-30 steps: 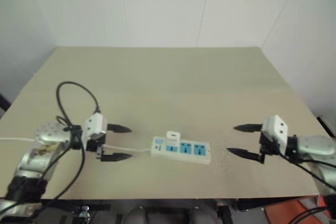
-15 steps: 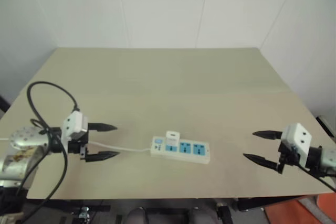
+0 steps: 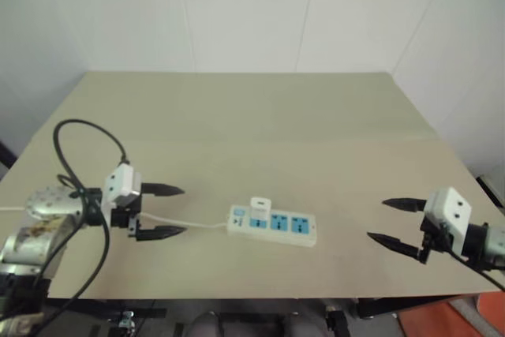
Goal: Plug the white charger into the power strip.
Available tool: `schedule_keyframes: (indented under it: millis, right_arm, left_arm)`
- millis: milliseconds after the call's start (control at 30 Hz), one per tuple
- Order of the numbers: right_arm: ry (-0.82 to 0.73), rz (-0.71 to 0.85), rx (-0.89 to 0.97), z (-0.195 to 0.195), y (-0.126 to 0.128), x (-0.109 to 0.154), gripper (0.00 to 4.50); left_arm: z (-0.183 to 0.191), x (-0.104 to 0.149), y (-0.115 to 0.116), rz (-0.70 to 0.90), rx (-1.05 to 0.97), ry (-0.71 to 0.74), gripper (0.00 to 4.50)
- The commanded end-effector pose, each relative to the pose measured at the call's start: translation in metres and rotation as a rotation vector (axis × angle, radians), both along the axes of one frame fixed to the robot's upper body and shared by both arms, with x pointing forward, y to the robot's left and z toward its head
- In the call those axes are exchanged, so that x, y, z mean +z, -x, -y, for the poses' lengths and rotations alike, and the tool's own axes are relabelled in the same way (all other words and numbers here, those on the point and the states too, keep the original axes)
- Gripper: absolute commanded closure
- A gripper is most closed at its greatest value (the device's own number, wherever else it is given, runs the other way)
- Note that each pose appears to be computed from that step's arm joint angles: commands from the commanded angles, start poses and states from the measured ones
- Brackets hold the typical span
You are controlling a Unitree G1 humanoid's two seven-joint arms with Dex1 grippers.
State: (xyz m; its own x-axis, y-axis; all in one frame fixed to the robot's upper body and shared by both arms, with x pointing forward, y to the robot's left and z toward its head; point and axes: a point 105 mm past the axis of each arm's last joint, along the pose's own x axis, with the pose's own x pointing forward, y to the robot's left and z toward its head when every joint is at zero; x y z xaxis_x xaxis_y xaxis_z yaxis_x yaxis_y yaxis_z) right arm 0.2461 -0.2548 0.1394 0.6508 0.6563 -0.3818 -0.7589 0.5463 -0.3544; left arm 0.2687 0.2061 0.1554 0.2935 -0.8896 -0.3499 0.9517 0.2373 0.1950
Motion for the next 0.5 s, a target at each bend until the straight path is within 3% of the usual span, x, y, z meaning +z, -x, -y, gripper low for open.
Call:
schedule_keyframes:
  millis: [33, 500]
  right_arm:
    - [0.009, 0.055, -0.004, 0.001, 0.000, 0.015, 0.00]
    - [0.013, 0.078, 0.007, -0.004, -0.005, 0.020, 0.00]
  left_arm:
    - [0.004, 0.007, -0.002, 0.025, -0.023, 0.005, 0.02]
    - [0.019, 0.004, 0.000, 0.012, -0.068, 0.035, 0.02]
